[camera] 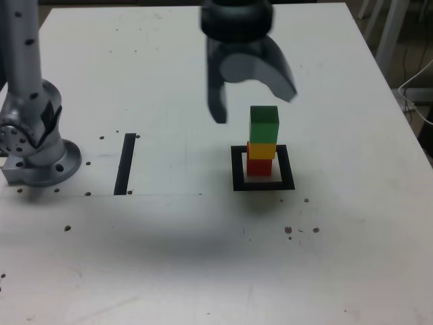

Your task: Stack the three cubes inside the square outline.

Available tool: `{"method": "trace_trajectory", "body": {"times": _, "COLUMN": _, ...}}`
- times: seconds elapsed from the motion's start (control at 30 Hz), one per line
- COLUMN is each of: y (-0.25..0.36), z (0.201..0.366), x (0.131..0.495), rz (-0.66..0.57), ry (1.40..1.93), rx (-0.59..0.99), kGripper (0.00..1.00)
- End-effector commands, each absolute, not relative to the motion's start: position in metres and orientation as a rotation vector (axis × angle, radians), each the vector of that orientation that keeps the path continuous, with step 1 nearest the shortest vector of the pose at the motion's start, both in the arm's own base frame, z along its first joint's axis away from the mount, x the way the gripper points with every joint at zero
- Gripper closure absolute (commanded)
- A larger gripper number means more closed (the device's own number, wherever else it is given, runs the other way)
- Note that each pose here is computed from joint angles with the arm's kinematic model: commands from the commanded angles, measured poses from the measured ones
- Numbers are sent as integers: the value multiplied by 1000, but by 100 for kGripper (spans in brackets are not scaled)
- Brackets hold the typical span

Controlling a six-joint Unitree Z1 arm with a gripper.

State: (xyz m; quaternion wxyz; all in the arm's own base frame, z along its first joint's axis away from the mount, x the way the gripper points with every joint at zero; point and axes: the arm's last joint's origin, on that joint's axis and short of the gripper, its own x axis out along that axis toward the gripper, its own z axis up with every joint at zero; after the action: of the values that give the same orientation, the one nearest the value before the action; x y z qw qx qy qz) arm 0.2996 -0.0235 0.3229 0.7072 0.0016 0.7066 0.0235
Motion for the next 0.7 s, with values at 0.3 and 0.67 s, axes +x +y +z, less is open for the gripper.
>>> {"method": "trace_trajectory", "body": {"times": 0.3, "y": -17, "z": 323, "x": 234, "rz": 15, "ry": 1604, "rx": 24, "kGripper": 0}}
{"method": "trace_trajectory", "body": {"times": 0.67, "y": -18, "z": 287, "x": 201, "rz": -18, "ry": 1709, "rx": 17, "kGripper": 1}}
